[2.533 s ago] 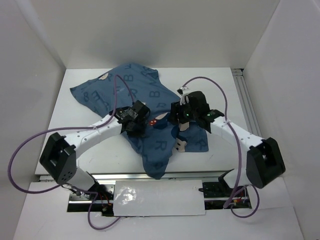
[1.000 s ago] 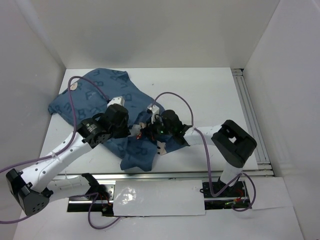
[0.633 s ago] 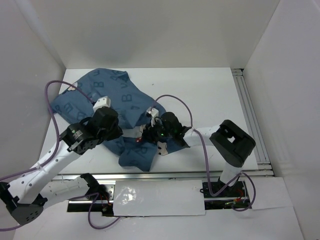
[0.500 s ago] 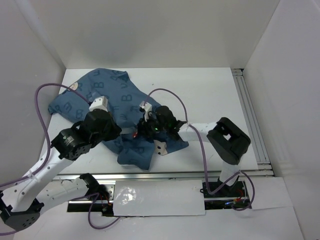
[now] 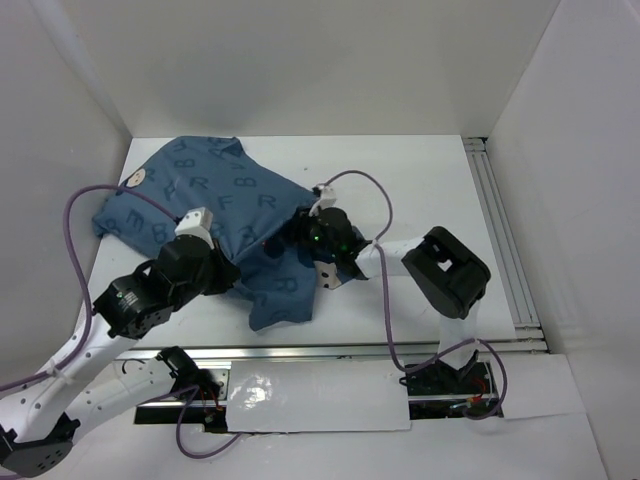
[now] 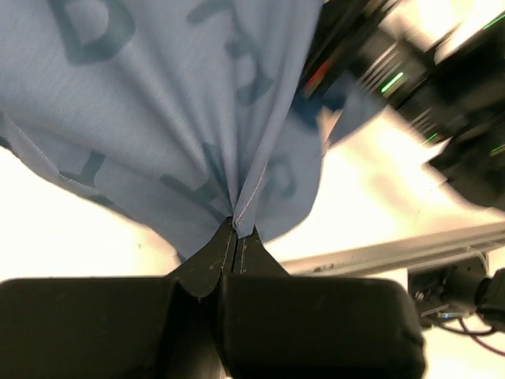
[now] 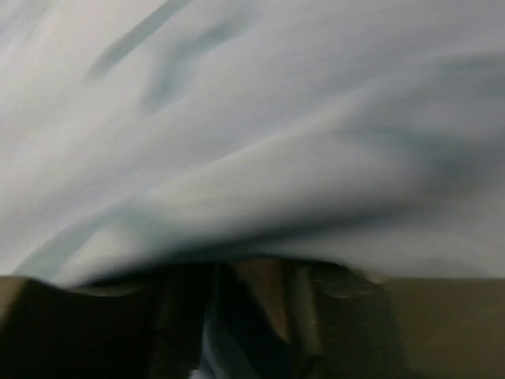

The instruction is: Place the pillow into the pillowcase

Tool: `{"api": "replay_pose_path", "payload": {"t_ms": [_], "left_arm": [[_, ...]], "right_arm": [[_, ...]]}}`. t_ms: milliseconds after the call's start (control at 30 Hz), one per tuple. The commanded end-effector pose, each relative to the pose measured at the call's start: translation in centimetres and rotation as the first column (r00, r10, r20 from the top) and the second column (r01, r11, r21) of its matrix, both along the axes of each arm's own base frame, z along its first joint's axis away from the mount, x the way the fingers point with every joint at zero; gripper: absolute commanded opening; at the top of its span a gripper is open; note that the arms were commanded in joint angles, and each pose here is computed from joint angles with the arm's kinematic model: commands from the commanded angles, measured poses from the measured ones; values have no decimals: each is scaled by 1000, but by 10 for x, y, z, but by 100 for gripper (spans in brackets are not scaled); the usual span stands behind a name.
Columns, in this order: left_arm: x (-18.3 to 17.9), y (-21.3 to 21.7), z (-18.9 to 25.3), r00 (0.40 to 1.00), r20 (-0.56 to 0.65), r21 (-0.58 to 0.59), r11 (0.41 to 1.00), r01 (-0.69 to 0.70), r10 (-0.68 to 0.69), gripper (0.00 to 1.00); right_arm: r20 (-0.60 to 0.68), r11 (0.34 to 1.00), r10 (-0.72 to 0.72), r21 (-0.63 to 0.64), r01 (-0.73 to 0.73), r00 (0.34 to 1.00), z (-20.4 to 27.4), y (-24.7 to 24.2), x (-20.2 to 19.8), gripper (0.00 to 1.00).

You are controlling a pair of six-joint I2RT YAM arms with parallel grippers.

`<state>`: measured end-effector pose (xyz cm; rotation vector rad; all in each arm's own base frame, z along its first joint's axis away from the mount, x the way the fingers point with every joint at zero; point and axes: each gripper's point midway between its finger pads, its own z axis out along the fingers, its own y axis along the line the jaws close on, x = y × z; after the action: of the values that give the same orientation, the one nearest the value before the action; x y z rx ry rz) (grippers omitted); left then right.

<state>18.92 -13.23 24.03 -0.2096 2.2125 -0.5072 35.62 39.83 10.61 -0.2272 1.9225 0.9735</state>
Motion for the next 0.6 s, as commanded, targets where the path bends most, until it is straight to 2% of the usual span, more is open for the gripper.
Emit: {"api": "replay_pose_path", "payload": {"t_ms": [0, 33, 100, 133, 167, 200, 233, 267, 333, 367, 400, 467, 533, 567], "left_arm": [[-20, -7, -30, 991, -126, -23, 999, 36, -39, 0], [-24, -9, -38, 987, -150, -24, 998, 52, -55, 0], [-36, -15, -57, 970, -217, -29, 994, 109, -113, 0], [-39, -19, -64, 962, -236, -30, 991, 134, -137, 0], [-41, -22, -72, 953, -258, -26, 987, 158, -159, 4], [-47, -23, -82, 938, -292, -22, 982, 186, -184, 14], [-50, -25, -89, 926, -320, -17, 978, 207, -202, 43], [-53, -27, -89, 920, -323, -23, 973, 228, -223, 59], [-52, -33, -88, 913, -321, -37, 967, 254, -252, 77], [-52, -33, -88, 913, -321, -37, 966, 254, -252, 92], [-45, -33, -79, 927, -287, -34, 970, 240, -240, 100], [-37, -33, -68, 942, -254, -24, 975, 220, -219, 100], [-22, -30, -47, 966, -184, -2, 983, 182, -179, 100], [-15, -29, -41, 973, -168, 13, 987, 160, -156, 100]], "right_arm": [[-29, 888, -440, 135, 439, 898, 40, -84, 69, 49], [-32, 879, -459, 129, 459, 888, 40, -94, 75, 60], [-30, 868, -489, 88, 489, 872, 36, -105, 77, 66], [-9, 857, -508, 96, 506, 861, 45, -115, 86, 74], [2, 864, -497, 97, 495, 868, 49, -116, 89, 76], [3, 865, -497, 80, 495, 868, 46, -120, 91, 77], [14, 874, -480, 92, 477, 877, 56, -121, 98, 78], [13, 884, -464, 72, 462, 886, 55, -122, 100, 80], [24, 902, -431, 31, 430, 902, 52, -123, 103, 81], [21, 923, -384, 12, 384, 923, 50, -120, 102, 81], [37, 935, -355, -4, 356, 934, 50, -117, 100, 82], [47, 966, -256, -14, 257, 965, 51, -108, 84, 88], [54, 982, -183, -41, 185, 982, 53, -108, 65, 90], [27, 992, -108, -58, 110, 994, 49, -103, 50, 96]]}}
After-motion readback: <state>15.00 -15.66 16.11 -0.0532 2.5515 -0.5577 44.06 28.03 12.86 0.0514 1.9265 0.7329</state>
